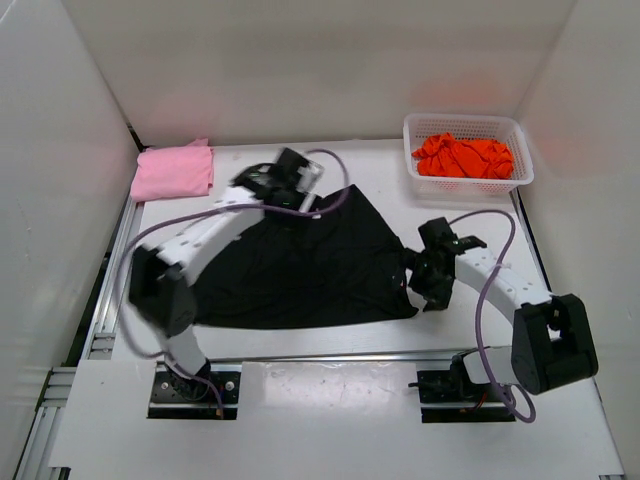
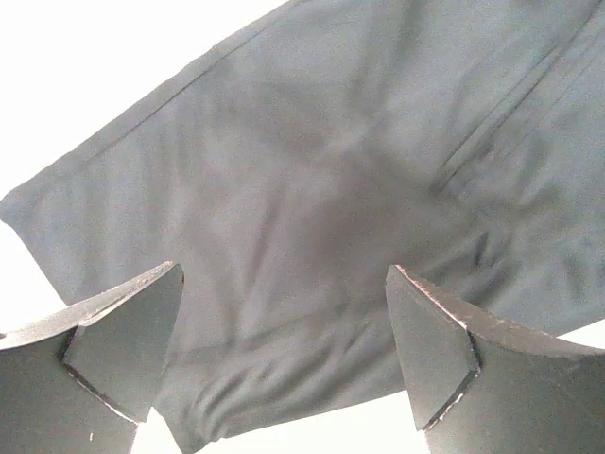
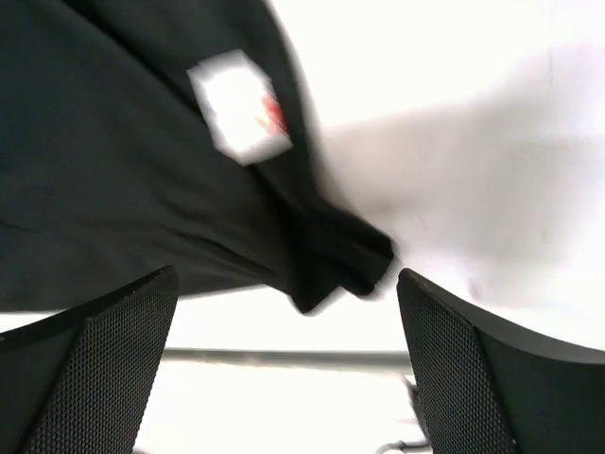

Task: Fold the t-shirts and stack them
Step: Fold the flattened tshirt in 1/3 of the way

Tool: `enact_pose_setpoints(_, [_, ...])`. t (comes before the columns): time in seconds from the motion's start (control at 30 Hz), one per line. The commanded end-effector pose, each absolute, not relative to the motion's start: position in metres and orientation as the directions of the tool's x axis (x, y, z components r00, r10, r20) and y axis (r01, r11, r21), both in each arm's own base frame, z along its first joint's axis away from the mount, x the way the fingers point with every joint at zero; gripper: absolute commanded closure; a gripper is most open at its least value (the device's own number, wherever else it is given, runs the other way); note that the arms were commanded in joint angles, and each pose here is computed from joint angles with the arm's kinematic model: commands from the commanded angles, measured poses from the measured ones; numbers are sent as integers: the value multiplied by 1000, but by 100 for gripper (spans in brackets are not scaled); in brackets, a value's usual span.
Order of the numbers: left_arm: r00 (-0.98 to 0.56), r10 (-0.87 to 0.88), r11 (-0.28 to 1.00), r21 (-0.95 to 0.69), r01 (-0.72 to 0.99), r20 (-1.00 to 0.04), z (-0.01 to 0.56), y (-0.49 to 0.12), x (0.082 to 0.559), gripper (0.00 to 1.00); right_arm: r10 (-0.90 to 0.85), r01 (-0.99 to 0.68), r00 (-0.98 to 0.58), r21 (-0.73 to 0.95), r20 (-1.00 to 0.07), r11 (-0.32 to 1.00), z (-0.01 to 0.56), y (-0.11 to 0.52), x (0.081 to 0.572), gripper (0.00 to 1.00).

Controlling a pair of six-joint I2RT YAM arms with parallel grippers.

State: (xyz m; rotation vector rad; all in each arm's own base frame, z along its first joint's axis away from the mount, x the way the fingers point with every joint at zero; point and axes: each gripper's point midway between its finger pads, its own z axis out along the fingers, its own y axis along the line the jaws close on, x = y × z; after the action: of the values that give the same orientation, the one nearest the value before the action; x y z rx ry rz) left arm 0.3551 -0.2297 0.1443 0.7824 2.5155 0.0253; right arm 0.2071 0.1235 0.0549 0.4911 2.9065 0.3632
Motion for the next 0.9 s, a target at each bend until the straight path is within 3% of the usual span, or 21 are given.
enact_pose_setpoints(0.0, [-745, 386, 919, 159, 360, -544, 195, -139, 341, 1, 329, 304, -943, 270, -49, 913, 47, 119, 169, 0])
enact_pose_setpoints(0.03, [-801, 364, 931, 178, 318, -475, 171, -109, 325, 1, 344, 320, -938, 271, -45, 908, 46, 118, 166, 0])
enact_pose_setpoints(0.1, [-856, 225, 971, 179, 158, -465, 165, -46, 313, 1, 367, 338, -929, 283, -56, 898, 44, 117, 166, 0])
enact_pose_setpoints(0.23, [-941, -25, 982, 167, -86, -338, 114, 38, 249, 1, 394, 365, -918, 297, -42, 883, 37, 119, 162, 0])
enact_pose_setpoints(0.47, [-929, -297, 941, 99, -324, -218, 56, 77, 184, 1, 408, 378, -913, 358, -10, 854, 17, 130, 160, 6])
enact_pose_setpoints(0.67, [-932, -298, 948, 45, -314, -206, 35, 72, 197, 1, 427, 393, -904, 354, -20, 849, 8, 130, 165, 16])
enact_pose_setpoints(0.77, [-939, -301, 952, 9, -306, -169, 26, 66, 201, 1, 439, 408, -899, 337, -15, 848, 3, 128, 166, 39])
enact_pose_setpoints(0.8, [-941, -301, 953, -6, -304, -153, 23, 63, 201, 4, 439, 409, -899, 337, -15, 848, 4, 129, 169, 52])
enact_pose_setpoints(0.87, [-945, -303, 953, -39, -300, -122, 17, 57, 202, 14, 446, 417, -895, 337, -12, 844, 4, 129, 169, 68])
